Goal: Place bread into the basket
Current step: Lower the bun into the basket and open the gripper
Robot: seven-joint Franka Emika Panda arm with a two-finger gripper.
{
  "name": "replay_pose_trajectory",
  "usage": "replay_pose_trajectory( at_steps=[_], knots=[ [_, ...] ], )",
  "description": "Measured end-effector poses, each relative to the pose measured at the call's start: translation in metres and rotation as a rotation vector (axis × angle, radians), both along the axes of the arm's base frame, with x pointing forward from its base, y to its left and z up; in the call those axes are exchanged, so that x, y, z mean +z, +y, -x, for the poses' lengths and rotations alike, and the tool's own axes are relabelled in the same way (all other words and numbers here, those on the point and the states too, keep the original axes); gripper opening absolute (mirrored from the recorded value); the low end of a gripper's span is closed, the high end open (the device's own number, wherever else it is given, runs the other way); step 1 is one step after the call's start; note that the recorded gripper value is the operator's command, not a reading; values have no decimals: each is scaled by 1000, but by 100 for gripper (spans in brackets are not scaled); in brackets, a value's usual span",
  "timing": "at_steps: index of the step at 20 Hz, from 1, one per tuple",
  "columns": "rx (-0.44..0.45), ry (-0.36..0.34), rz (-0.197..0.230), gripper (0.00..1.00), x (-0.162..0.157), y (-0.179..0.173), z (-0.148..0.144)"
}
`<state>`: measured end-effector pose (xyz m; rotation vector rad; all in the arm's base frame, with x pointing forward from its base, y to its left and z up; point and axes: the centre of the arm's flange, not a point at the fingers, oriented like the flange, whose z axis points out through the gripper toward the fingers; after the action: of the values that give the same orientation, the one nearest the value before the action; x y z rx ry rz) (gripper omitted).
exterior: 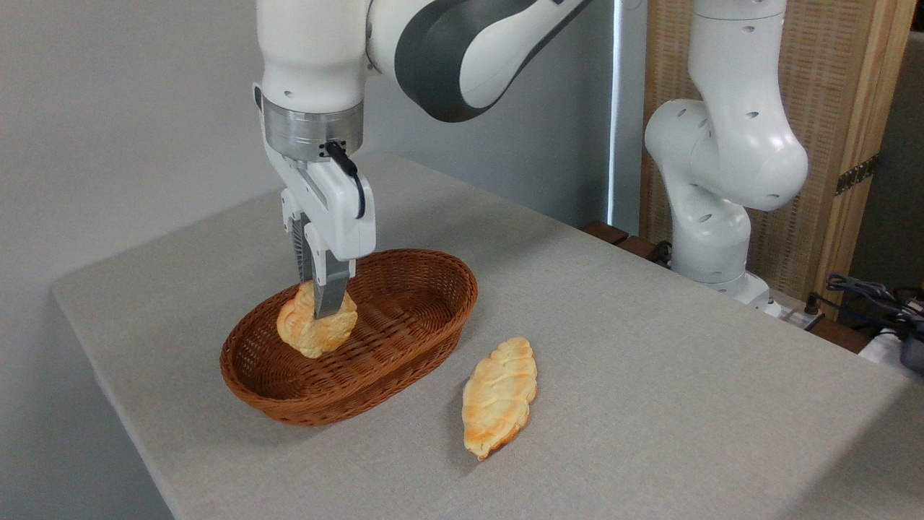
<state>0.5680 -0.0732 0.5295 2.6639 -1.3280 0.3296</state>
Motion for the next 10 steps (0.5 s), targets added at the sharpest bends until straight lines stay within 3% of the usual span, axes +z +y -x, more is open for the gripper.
replay_pose_trajectory(
  at_steps=[10],
  knots=[
    [-7, 3, 0, 100, -1, -6, 0]
  ],
)
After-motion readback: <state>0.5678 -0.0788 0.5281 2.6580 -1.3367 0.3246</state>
